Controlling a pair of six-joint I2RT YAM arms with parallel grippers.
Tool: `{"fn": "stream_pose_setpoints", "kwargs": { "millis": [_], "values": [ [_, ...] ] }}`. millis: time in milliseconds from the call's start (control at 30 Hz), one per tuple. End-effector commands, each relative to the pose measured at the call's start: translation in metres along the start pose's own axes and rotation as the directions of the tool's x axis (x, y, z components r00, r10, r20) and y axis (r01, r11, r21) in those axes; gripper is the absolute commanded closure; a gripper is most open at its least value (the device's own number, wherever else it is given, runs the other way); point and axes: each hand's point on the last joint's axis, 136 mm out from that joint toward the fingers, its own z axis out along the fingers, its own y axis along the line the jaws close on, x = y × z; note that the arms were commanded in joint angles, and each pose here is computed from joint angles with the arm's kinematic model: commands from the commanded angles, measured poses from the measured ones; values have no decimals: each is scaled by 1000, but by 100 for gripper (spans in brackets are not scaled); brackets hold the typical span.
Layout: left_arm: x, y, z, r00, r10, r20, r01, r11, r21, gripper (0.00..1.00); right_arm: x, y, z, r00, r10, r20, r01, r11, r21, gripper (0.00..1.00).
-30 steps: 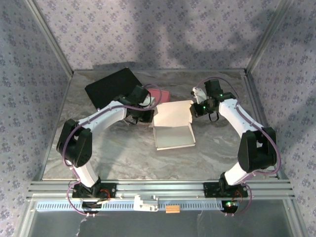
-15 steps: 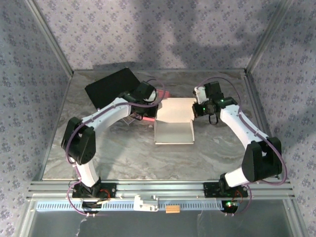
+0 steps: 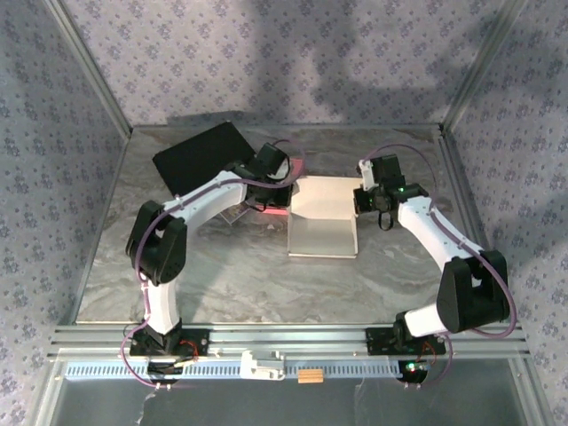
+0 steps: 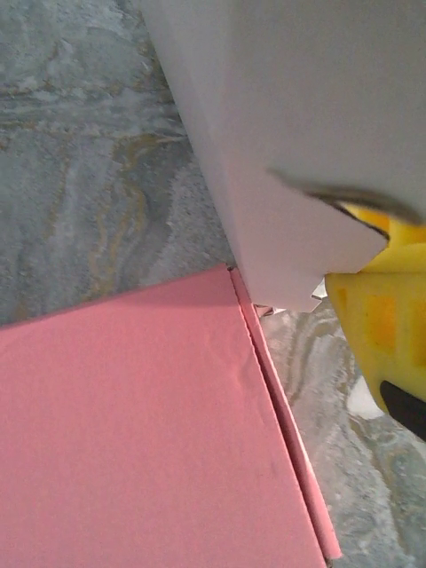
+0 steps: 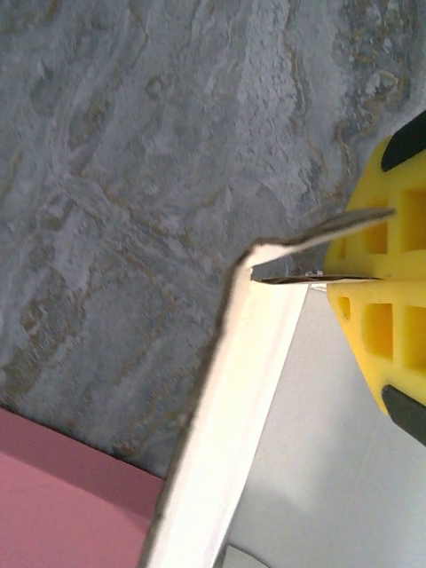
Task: Fold the paper box
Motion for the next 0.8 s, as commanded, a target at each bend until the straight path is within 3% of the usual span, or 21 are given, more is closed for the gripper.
{"fn": "stream_pose_setpoints", "kwargs": {
  "millis": [0, 233, 467, 767],
  "values": [
    [-28, -16, 8, 999, 7, 49, -9, 999, 38, 100, -21, -17, -3, 992, 72, 106, -78, 995, 61, 100],
    [-66, -23, 32, 995, -38, 94, 33, 998, 50, 100, -39, -31, 9, 965, 194, 175, -210, 975, 75, 100],
    [-96, -41, 42, 995, -50, 84, 42, 995, 94, 100, -49, -43, 18, 950, 265, 167, -289, 947, 143, 100],
    [-76, -54, 31, 995, -93, 36, 89, 991, 100, 100, -40, -47, 2, 953, 266, 146, -285, 949, 132, 100]
  ]
}}
